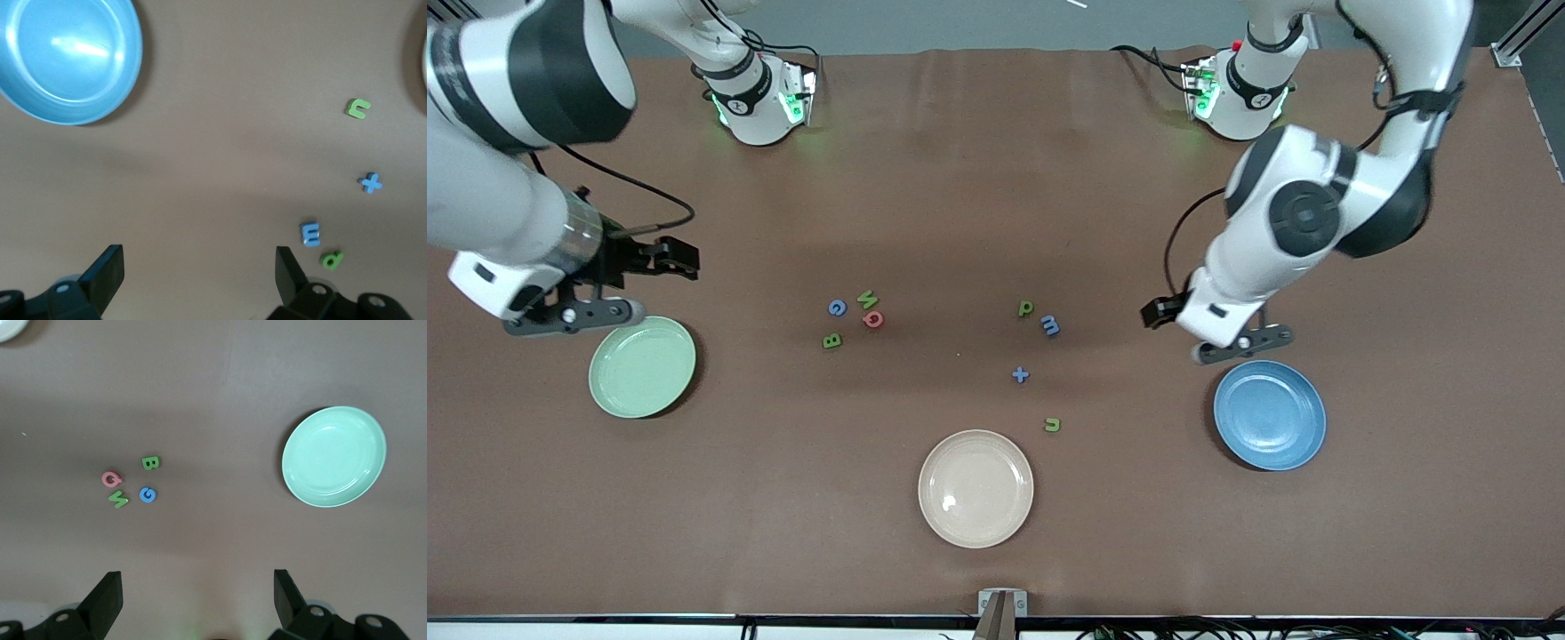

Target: Sort upper and lower case letters into plates

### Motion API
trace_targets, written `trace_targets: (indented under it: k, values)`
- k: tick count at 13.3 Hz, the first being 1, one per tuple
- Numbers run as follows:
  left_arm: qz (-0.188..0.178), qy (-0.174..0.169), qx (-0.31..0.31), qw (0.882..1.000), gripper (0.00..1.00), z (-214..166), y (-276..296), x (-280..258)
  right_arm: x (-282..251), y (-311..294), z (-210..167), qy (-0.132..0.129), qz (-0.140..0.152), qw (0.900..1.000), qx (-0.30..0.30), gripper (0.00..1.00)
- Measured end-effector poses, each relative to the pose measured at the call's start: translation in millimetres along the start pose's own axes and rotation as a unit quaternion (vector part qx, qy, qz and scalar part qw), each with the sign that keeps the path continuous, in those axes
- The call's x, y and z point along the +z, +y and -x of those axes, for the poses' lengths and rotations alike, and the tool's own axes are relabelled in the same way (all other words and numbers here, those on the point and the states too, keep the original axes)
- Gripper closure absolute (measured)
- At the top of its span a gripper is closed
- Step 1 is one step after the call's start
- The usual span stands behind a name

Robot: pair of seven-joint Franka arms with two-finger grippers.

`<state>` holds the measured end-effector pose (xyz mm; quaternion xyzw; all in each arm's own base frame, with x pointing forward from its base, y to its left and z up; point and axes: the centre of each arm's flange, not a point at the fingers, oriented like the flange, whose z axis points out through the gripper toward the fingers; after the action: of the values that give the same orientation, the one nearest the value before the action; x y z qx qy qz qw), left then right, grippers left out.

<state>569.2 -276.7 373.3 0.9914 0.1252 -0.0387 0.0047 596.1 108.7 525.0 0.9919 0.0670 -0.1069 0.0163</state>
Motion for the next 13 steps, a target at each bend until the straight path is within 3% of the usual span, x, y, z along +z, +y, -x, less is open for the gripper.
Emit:
trace_targets:
  k: [3,7,8,9,11,13]
  values:
    - [-0.004,0.004,-0.029,1.0,0.0,20,43,53,65,-31,-26,0.0,0.001,1.0,-0.014,0.0]
    - [0.015,0.002,-0.075,0.997,0.02,45,86,121,146,-66,-38,0.043,-0.015,0.999,-0.019,0.0]
    - [0.017,0.006,-0.084,0.996,0.08,52,95,137,165,-71,-38,0.056,-0.017,0.998,-0.021,0.0]
    - [0.014,0.01,-0.093,0.995,0.08,60,104,154,184,-75,-36,0.068,-0.018,0.997,-0.018,0.0]
    - [0.002,0.014,-0.11,0.994,0.27,74,114,182,217,-86,-27,0.083,-0.02,0.996,0.0,0.0]
    - [0.0,0.01,-0.13,0.991,0.31,80,123,197,241,-95,-19,0.095,-0.021,0.995,0.006,0.0]
